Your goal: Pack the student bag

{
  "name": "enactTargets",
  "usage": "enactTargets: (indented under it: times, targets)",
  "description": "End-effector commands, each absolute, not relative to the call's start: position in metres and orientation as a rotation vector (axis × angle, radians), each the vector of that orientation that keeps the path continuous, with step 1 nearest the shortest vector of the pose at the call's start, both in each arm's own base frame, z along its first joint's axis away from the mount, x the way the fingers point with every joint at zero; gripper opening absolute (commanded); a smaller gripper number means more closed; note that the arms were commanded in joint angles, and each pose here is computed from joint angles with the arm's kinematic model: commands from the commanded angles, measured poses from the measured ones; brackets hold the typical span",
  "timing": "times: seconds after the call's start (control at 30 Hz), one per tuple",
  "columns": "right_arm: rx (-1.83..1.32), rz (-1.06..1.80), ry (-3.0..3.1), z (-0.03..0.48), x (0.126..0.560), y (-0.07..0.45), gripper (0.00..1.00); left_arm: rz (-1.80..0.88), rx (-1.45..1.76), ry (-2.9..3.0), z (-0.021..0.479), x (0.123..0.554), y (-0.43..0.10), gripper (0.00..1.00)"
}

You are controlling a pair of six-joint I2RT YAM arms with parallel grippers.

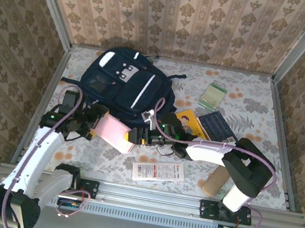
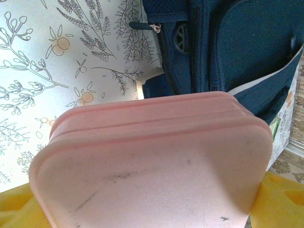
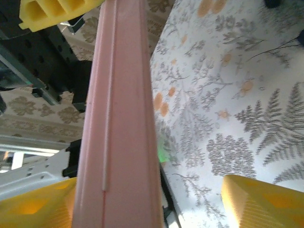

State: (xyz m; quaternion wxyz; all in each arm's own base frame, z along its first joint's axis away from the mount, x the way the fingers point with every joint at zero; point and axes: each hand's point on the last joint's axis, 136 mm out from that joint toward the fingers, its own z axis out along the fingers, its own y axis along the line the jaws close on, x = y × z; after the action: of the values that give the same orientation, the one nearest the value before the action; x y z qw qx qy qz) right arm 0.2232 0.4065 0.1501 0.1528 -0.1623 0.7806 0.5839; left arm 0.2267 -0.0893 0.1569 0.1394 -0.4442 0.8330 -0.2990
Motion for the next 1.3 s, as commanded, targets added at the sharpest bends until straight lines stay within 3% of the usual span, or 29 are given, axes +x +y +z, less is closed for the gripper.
enactTargets:
  times: [0.0,0.2,0.3,0.47,0.87,1.07,1.27]
  targets:
    - [-0.571,1.790,2.146,0.169,0.214,0.417,0.66,-0.917,-1.307,2.376,0.163,0.230,-0.092,0.71]
    - [-0.580,1.800,2.113,0.173,0.213,0.416,0.39,-0.950,-1.293,2.381,0.160,0.234,-0.097,0.72]
    - [-0.556,1.779,2.110,0.173,0.217,0.414,0.27,-0.996,-1.264,2.395,0.158,0.239,-0.104,0.79]
    - [-0.411,1.693,2.101,0.172,0.239,0.392,0.25,-0.935,-1.104,2.487,0.163,0.246,-0.109,1.00]
    - [0.112,1.211,2.080,0.173,0.308,0.241,0.27,-0.743,-0.476,2.526,0.214,0.293,-0.143,1.00]
    - [0.282,0.985,1.985,0.190,0.311,0.170,0.26,-0.664,-0.025,2.537,0.217,0.340,-0.185,0.98]
    - [0.275,0.919,1.907,0.214,0.303,0.149,0.27,-0.579,0.291,2.563,0.196,0.409,-0.219,0.89]
